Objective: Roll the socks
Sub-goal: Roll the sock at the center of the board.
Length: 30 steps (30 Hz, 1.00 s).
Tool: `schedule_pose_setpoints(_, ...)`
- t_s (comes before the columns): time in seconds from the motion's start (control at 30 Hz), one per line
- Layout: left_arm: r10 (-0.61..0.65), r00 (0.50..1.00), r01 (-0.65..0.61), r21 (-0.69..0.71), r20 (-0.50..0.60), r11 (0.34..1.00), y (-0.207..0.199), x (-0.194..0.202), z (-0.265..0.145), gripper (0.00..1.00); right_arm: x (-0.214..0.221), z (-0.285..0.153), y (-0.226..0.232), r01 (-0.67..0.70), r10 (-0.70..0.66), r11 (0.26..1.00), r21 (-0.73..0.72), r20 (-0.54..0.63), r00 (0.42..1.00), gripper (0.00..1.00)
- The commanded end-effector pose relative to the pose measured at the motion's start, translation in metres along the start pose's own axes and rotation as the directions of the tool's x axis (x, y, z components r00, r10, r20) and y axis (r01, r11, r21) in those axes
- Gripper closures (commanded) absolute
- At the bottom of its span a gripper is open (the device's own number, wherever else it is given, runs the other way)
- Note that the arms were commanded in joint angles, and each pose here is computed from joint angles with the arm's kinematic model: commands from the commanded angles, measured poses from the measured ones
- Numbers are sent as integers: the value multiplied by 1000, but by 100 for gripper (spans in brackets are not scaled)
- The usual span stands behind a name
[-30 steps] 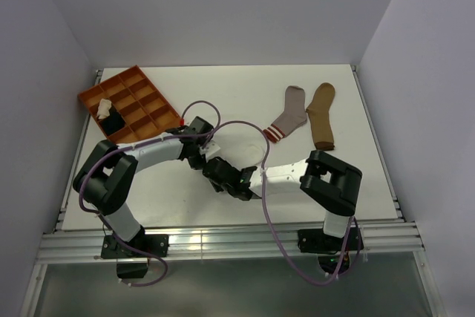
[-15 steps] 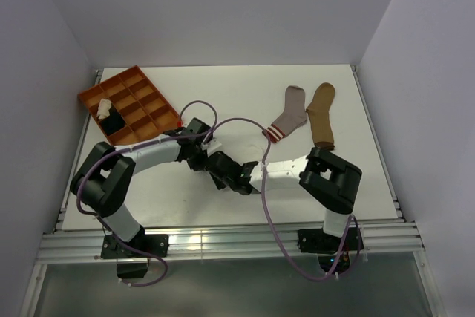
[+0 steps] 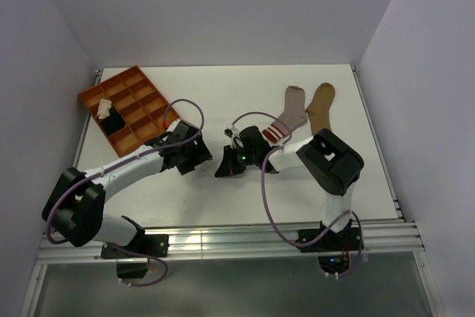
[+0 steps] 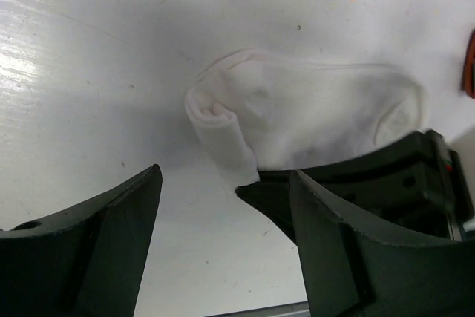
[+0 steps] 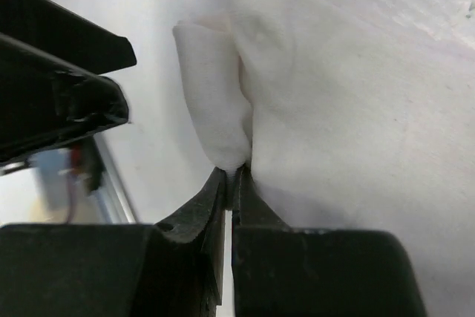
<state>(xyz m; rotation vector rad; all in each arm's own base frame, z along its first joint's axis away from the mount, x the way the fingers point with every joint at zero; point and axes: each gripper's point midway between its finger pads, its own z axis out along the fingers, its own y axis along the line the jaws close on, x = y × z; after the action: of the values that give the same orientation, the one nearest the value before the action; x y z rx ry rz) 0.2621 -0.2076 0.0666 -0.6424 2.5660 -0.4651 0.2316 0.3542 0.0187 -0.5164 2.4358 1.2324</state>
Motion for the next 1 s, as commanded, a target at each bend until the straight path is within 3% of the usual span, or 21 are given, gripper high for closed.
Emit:
schedule_pose_setpoints(0.0, -42, 998, 41, 24, 36, 999, -1, -4, -5, 26, 37, 0, 5, -181, 163, 976, -119, -150, 975, 100)
schedule_pose_setpoints(0.2, -54, 999, 54, 32, -3, 998, 8, 10, 4, 34, 36, -6, 13, -381, 342, 897, -225, -195, 919, 100)
schedule_pose_setpoints(0.33, -63, 998, 64, 33, -31, 997, 11, 18, 9, 37, 40, -6, 5, -466, 428, 861, -203, -204, 880, 100)
schedule_pose_setpoints(0.57, -65, 997, 66, 27, -52, 997, 19, 32, 11, 40, 43, -4, 1, -519, 482, 834, -188, -208, 851, 100)
schedule_pose_setpoints(0.97, -53, 998, 51, -58, -43, 997, 41, 40, 27, 48, 46, -2, -7, -508, 478, 850, -143, -196, 856, 100)
